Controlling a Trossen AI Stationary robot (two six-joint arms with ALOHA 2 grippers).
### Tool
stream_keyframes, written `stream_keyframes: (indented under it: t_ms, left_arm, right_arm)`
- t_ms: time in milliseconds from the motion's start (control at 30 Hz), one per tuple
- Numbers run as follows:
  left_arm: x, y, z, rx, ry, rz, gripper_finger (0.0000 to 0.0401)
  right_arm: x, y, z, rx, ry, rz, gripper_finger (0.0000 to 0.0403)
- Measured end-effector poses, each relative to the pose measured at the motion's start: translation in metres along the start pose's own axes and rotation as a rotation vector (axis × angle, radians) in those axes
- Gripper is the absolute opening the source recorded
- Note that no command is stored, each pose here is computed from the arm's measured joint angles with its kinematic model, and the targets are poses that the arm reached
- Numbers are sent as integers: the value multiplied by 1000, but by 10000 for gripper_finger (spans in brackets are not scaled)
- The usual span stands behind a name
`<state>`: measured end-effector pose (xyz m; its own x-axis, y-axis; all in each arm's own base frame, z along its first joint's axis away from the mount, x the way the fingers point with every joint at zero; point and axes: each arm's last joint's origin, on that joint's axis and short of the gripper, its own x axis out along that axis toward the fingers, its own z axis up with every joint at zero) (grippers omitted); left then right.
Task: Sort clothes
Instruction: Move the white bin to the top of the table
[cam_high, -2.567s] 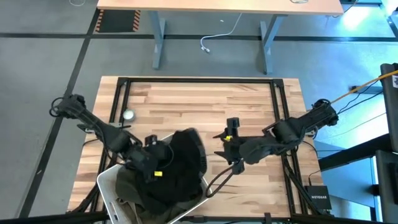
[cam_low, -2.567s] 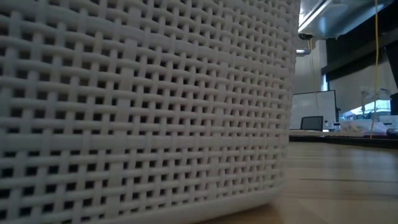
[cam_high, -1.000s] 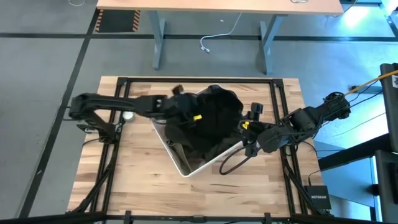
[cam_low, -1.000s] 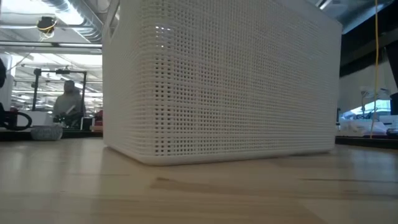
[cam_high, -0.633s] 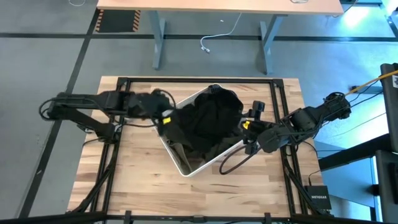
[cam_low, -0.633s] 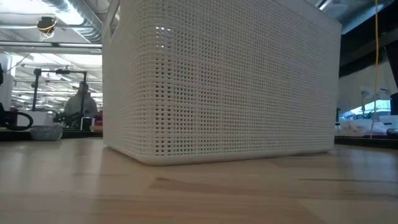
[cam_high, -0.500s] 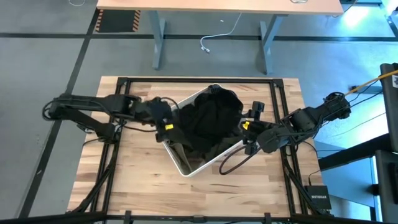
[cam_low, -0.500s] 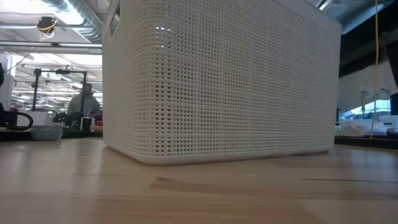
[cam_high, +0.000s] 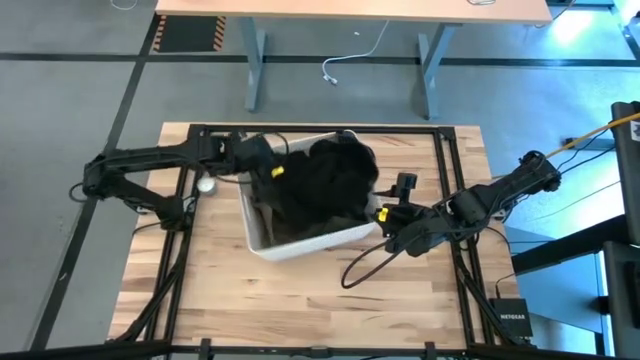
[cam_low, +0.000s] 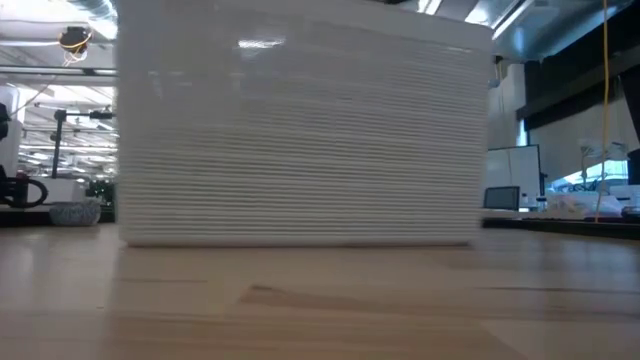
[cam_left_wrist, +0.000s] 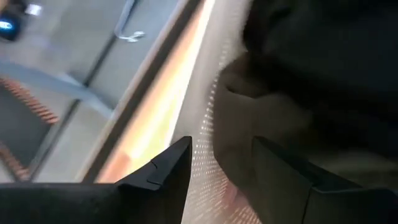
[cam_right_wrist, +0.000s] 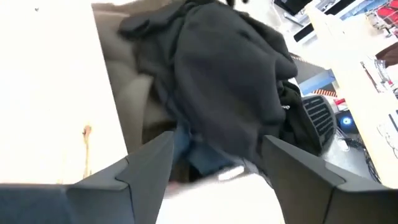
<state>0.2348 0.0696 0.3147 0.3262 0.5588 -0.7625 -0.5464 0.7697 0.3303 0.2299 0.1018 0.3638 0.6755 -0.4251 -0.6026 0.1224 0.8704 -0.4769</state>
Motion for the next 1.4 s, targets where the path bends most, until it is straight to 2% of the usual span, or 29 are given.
stream_keyframes:
  t_ms: [100, 300, 400, 500, 600, 700, 767, 867, 933, 1033, 1133, 1267, 1333, 1400]
  left_arm:
    - [14, 19, 6, -21, -11, 70, 164]
    - [32, 53, 24, -109, -123, 167, 164]
    - [18, 56, 27, -117, -142, 158, 164]
    - [-19, 52, 29, -133, -225, 104, 164]
    - [-60, 42, 24, -136, -364, -54, 164]
    - [-92, 28, 12, -125, -464, -327, 164]
    - [-104, 18, 1, -120, -458, -519, 164]
    - [-110, 3, -14, -137, -386, -724, 164]
    - [-109, -8, -22, -123, -304, -837, 164]
    - [-105, -26, -34, -103, -178, -960, 164]
    - [-97, -42, -46, -69, -66, -970, 164]
    - [-82, -58, -58, -31, 5, -908, 164]
    - [-77, -60, -61, -28, 2, -840, 164]
    - [-71, -59, -64, -4, -2, -717, 164]
  right_arm:
    - [1, 0, -1, -4, 2, -16, 262]
    - [1, -1, -1, -5, -4, -54, 262]
    - [1, 0, -1, 3, -4, -48, 262]
    - [1, 1, -1, 22, 4, -4, 262]
    - [4, 8, 3, 48, -37, 107, 262]
    - [18, 28, 5, 45, -133, 314, 262]
    - [29, 43, 3, 52, -187, 431, 262]
    - [47, 58, -5, 72, -212, 468, 262]
    - [60, 65, -14, 77, -171, 462, 262]
    - [78, 67, -24, 96, -107, 426, 262]
    - [91, 60, -29, 124, -76, 359, 262]
    - [102, 47, -31, 169, -48, 289, 261]
    - [107, 39, -32, 190, -40, 247, 261]
    - [112, 31, -32, 207, -29, 203, 261]
